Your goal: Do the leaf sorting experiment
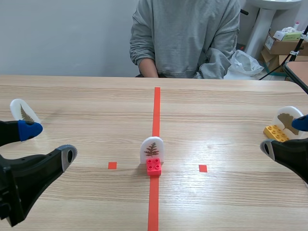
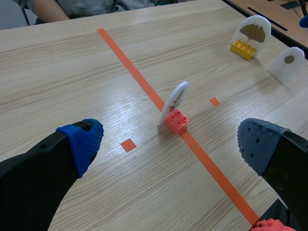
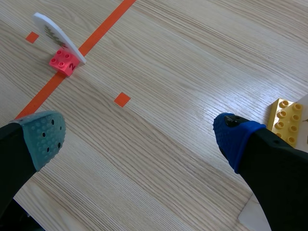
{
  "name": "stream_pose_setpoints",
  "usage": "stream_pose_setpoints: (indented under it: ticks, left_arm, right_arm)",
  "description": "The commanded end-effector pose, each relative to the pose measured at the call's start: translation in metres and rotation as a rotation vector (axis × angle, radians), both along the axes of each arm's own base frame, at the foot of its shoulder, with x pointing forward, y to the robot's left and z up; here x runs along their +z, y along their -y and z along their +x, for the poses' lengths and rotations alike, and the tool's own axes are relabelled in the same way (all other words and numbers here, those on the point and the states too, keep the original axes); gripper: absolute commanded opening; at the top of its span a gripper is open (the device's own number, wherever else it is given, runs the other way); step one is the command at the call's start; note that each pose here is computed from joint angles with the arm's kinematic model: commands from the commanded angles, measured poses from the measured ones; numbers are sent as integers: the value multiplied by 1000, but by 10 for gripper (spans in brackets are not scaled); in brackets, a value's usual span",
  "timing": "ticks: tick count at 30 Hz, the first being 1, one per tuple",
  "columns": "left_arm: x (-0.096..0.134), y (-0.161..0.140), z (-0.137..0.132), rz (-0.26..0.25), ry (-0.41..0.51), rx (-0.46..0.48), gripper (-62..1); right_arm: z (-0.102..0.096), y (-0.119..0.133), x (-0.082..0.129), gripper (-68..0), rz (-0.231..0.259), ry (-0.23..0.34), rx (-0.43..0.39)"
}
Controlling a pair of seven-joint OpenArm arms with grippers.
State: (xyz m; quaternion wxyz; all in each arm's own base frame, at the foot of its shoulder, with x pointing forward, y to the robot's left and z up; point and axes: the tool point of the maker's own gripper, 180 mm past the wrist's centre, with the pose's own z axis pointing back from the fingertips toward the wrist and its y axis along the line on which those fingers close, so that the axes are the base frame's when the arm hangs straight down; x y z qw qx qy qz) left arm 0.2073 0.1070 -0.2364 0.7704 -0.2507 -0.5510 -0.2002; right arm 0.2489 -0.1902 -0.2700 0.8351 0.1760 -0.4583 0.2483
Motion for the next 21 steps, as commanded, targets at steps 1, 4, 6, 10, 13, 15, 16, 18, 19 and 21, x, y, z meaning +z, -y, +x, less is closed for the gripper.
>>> stream_pose_setpoints:
  ticks: [1, 4, 6, 10, 13, 15, 16, 18, 19, 21]
  left_arm:
    - [7, 1, 2, -20, 20, 5, -11]
    - [7, 1, 2, -20, 20, 5, -11]
    - [7, 1, 2, -20, 20, 5, -11]
    - [7, 1, 2, -20, 20, 5, -11]
    - [6, 1, 2, -18, 18, 4, -11]
    - [4, 1, 2, -8, 9, 2, -11]
    - [2, 1, 2, 3, 4, -2, -11]
    - [-2, 0, 4, 41, -1, -11, -11]
    - [-3, 0, 6, 55, 2, -15, -11]
    - [-5, 0, 10, 69, 10, -22, -11]
  right_arm:
    - [4, 0, 11, -37, 5, 35, 11]
    - [4, 0, 11, -37, 5, 35, 11]
    - [4, 0, 11, -37, 5, 35, 11]
    - [4, 0, 11, -37, 5, 35, 11]
    - [4, 0, 11, -37, 5, 35, 11]
    - [4, 0, 11, -37, 5, 35, 11]
    - [4, 0, 11, -37, 5, 35, 11]
    - [4, 0, 11, -37, 5, 35, 11]
    - [4, 0, 11, -37, 5, 35, 11]
    - [4, 0, 11, -37, 5, 35, 11]
